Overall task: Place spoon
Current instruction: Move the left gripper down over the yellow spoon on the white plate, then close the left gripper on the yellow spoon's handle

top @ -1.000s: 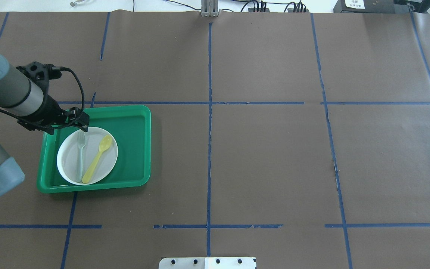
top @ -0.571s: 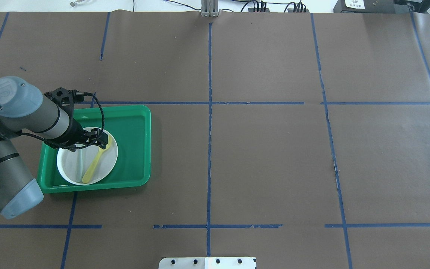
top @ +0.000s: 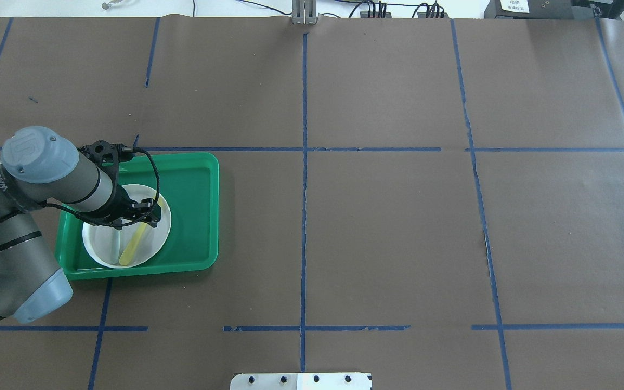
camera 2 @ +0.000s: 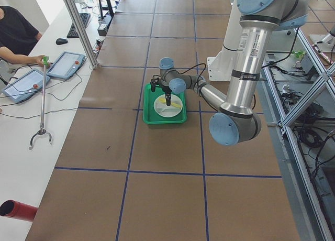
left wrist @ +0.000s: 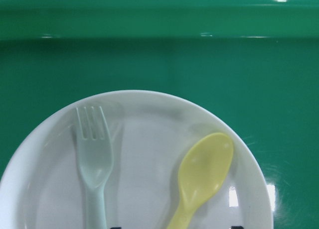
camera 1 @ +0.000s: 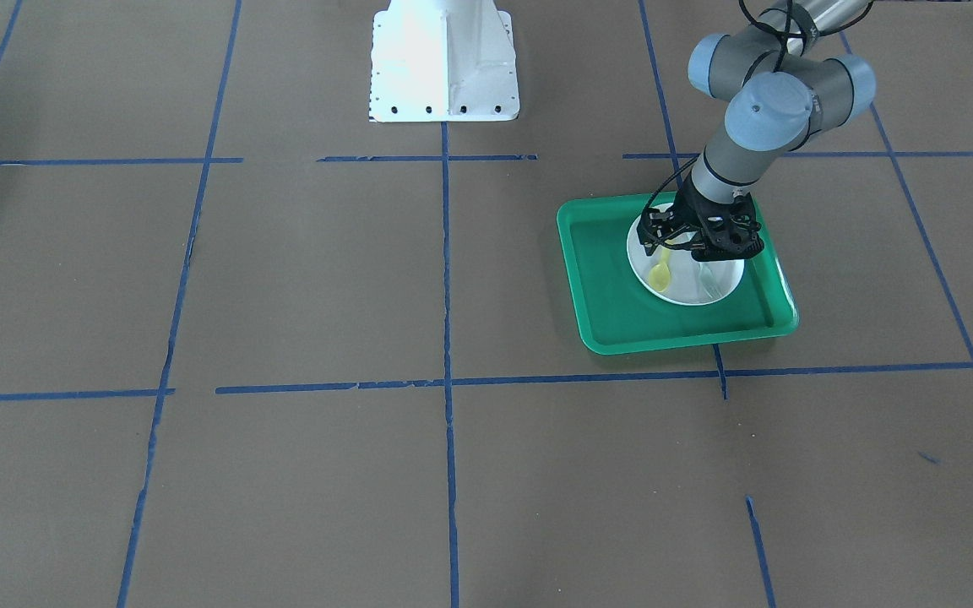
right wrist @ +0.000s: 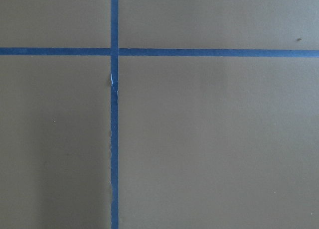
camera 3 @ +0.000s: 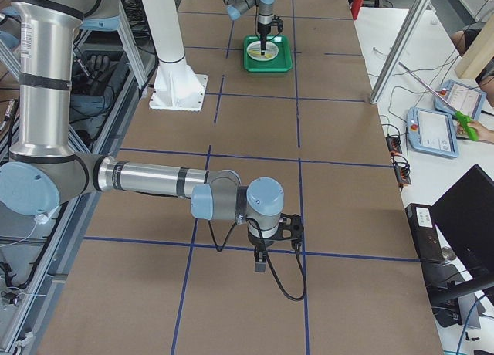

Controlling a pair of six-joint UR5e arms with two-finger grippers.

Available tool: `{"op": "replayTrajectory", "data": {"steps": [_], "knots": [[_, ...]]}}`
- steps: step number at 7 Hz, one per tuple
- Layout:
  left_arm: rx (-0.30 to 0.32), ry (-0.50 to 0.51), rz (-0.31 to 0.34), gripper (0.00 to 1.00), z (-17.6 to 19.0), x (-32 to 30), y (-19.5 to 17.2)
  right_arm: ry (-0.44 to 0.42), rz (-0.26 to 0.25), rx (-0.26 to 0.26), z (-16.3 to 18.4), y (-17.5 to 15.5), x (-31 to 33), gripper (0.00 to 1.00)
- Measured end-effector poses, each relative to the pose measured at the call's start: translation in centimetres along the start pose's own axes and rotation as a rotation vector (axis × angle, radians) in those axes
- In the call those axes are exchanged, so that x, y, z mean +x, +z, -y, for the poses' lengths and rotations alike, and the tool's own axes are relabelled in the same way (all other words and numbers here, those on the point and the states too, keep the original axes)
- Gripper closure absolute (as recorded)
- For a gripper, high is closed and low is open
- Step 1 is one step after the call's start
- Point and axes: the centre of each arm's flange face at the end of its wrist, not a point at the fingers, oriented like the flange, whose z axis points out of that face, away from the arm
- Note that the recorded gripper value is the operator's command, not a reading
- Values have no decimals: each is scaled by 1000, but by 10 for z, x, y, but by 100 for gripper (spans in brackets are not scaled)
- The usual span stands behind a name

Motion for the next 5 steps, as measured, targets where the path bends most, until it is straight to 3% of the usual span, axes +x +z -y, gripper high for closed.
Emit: {"op": "replayTrajectory", "data": {"steps": [5], "knots": [[5, 14, -24, 34, 0, 0, 10, 0, 0, 0, 0, 0, 0, 0]]}}
